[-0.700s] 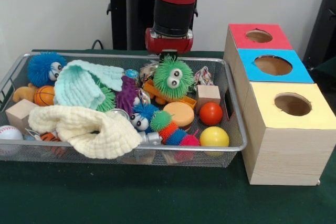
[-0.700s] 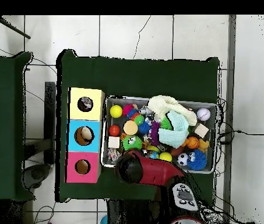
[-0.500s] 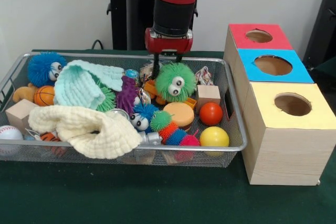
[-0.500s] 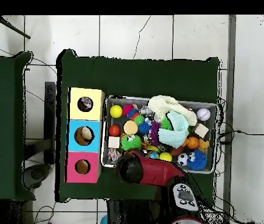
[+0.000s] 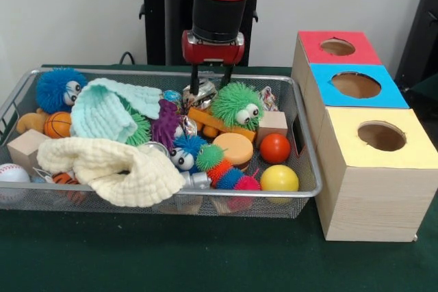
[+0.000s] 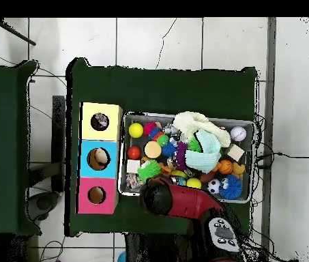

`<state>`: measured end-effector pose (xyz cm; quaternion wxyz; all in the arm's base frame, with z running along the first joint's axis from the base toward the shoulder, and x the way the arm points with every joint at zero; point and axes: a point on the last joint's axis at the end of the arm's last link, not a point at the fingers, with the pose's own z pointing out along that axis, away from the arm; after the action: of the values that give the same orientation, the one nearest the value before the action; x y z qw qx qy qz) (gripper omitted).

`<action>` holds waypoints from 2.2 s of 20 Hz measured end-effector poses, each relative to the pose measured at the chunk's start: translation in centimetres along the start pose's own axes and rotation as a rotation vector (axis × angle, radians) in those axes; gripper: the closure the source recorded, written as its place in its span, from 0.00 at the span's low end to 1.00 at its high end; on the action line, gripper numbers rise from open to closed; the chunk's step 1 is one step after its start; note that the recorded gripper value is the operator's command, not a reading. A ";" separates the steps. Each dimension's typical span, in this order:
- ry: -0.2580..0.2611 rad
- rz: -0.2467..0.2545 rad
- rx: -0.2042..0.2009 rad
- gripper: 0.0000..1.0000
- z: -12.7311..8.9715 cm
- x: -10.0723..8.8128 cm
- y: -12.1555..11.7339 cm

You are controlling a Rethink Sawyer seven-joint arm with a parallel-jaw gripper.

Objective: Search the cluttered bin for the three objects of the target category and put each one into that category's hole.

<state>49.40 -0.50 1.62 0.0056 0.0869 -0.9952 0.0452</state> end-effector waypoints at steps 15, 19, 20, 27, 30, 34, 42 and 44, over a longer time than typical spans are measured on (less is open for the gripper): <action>0.180 0.152 -0.161 0.00 -4.9 0.4 2.0; 0.192 0.185 -0.194 0.00 -5.2 0.4 3.1; 0.196 0.192 -0.203 0.00 -5.2 0.5 3.4; 0.197 0.201 -0.226 0.00 -3.9 1.3 5.6; 0.173 0.198 -0.210 0.00 -2.7 1.3 5.9; 0.127 0.197 -0.181 0.00 -0.5 1.6 6.4; 0.103 0.218 -0.180 0.00 1.1 2.1 7.6; 0.105 0.231 -0.187 0.00 1.1 2.0 7.9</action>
<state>46.09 6.79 -0.12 0.0605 -0.0314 -0.9967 -0.0431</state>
